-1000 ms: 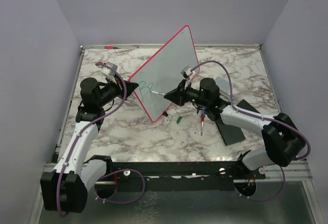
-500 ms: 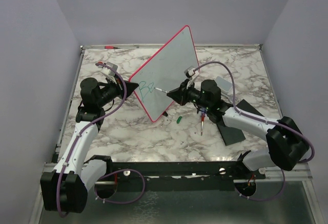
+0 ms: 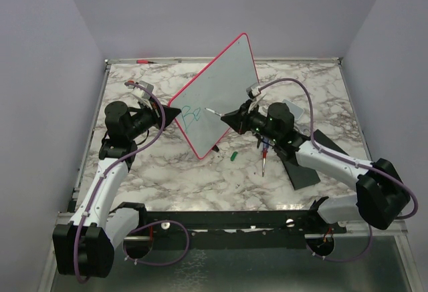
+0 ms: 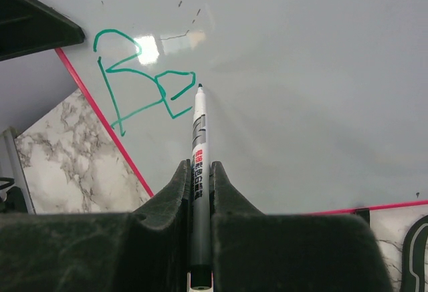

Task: Write a sentence on the whiteboard

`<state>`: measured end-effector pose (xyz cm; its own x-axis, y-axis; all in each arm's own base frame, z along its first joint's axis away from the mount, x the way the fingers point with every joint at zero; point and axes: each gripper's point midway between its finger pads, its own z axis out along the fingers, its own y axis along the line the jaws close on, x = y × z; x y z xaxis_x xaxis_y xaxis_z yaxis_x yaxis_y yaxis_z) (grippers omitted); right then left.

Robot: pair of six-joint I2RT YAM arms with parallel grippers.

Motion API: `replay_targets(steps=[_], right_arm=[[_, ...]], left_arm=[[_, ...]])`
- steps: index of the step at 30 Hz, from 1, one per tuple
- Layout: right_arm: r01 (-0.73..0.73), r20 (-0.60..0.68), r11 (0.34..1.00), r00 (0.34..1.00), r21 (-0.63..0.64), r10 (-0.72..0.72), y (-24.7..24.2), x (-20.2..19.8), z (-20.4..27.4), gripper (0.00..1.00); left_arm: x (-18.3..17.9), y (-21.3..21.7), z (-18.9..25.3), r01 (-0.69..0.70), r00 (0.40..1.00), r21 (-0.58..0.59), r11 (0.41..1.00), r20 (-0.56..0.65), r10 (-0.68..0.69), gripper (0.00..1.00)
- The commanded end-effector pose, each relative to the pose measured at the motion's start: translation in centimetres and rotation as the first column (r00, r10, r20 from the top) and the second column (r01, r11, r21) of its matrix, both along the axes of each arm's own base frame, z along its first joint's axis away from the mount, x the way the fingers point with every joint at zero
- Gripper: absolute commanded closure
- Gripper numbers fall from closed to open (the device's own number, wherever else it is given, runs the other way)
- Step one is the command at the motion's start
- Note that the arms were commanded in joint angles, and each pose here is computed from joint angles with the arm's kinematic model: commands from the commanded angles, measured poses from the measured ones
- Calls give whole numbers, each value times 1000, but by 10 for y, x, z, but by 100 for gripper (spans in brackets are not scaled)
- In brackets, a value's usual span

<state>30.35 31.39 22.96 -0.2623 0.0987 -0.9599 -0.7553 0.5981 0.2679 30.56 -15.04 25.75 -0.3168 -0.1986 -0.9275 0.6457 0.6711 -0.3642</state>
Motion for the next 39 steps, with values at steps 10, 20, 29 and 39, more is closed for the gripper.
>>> replay_targets(steps=[10,20,29,39], right_arm=[[-73,10,997,997,-9,73,17,5,-2,99],[0,7,999,1000,-37,0,14,21,-8,99],[112,17,993,994,-49,-111,-4,38,-6,100],[78,54,997,996,-28,-77,-6,30,7,99]], left_arm=[[-21,-7,-58,84,979,52,995,-189,-73,100],[-21,-7,-58,84,979,52,995,-191,-73,100],[-21,-8,-57,87,979,51,995,-188,-76,100],[-22,-8,-55,87,981,51,995,-181,-76,100]])
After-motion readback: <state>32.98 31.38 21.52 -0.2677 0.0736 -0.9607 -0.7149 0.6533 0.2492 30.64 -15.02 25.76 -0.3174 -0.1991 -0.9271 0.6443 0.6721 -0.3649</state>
